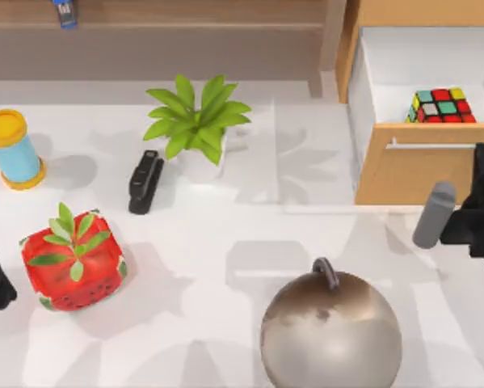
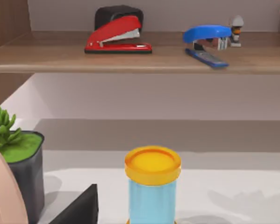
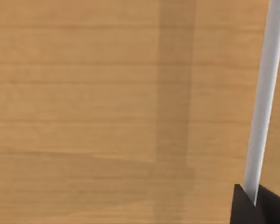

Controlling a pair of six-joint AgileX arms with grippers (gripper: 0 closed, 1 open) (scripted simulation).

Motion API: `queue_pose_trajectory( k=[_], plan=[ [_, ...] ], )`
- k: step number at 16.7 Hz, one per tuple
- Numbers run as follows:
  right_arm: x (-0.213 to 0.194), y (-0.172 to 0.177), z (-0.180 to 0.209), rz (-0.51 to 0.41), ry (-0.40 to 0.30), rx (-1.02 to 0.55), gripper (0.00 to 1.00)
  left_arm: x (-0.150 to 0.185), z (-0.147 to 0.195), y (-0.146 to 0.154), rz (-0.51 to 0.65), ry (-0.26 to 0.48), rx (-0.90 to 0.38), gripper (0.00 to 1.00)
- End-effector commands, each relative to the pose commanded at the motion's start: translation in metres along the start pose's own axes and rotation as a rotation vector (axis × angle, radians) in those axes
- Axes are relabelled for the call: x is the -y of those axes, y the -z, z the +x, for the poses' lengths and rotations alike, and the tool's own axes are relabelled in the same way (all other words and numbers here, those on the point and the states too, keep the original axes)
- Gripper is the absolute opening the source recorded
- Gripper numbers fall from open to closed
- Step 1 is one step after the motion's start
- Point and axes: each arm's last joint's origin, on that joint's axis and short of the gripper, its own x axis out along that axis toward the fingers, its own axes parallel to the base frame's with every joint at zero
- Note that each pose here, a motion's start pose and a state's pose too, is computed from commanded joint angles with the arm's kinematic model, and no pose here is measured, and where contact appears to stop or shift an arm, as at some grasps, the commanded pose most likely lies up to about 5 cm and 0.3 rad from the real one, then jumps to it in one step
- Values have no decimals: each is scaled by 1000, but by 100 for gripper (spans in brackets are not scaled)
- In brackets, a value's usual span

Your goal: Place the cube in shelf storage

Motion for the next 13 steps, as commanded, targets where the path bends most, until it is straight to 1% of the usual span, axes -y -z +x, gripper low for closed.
queue_pose_trajectory(
  k=[4,13],
  plan=[
    [0,0,0,0,0,0,0,0,0,0,0,0,0,100],
    [0,0,0,0,0,0,68,0,0,0,0,0,0,100]
  ],
)
